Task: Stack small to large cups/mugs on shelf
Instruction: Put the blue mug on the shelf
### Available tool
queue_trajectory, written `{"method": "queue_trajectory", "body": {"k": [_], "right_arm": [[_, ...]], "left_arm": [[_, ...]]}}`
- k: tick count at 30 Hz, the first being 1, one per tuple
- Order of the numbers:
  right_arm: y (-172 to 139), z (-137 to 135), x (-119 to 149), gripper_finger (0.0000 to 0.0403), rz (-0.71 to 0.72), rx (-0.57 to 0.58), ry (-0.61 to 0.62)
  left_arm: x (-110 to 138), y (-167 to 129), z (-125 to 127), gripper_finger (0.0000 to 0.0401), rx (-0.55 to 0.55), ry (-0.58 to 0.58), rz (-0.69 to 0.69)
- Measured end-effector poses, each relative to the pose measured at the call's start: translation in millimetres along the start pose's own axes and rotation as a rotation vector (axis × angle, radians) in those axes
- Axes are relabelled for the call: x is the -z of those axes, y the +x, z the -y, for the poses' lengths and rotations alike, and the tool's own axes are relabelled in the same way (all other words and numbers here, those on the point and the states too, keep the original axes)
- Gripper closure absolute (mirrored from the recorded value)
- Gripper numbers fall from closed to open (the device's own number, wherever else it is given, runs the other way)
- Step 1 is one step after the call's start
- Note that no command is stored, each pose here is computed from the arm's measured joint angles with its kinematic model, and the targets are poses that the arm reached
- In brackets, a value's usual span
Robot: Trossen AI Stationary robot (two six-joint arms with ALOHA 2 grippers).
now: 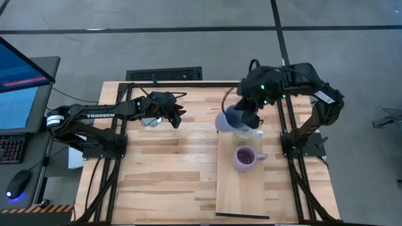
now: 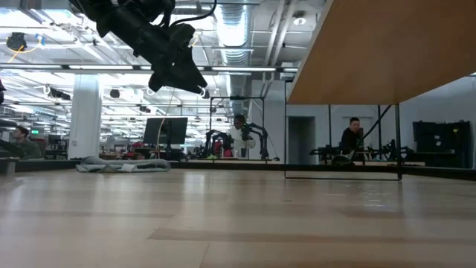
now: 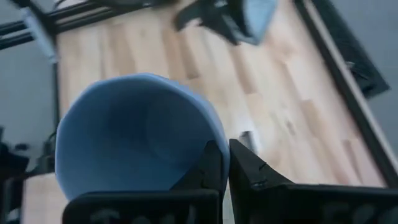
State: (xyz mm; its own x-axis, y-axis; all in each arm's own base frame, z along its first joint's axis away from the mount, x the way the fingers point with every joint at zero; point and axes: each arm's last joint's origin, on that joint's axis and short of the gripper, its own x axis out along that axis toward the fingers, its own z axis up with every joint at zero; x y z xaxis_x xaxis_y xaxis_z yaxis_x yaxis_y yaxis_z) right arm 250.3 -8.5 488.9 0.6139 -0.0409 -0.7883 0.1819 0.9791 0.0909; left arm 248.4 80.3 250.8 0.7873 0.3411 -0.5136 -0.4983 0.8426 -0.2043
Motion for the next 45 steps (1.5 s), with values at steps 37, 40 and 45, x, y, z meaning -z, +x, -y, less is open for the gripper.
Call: {"method": "queue_trajectory", "body": {"k": [37, 40, 45], "right_arm": [[3, -148, 76, 0.0384, -0.228, -0.253, -0.210], [13, -150, 81, 0.0384, -0.267, -0.226, -0.195], [27, -155, 86, 0.0384, -0.287, -0.214, -0.178]], "left_arm": [[0, 0, 0, 0.0276, -0.004, -0.066, -0.003], [0, 0, 0, 0.0276, -0.004, -0.065, -0.003], [3, 0, -1, 0.0276, -0.012, -0.062, -0.027]]}}
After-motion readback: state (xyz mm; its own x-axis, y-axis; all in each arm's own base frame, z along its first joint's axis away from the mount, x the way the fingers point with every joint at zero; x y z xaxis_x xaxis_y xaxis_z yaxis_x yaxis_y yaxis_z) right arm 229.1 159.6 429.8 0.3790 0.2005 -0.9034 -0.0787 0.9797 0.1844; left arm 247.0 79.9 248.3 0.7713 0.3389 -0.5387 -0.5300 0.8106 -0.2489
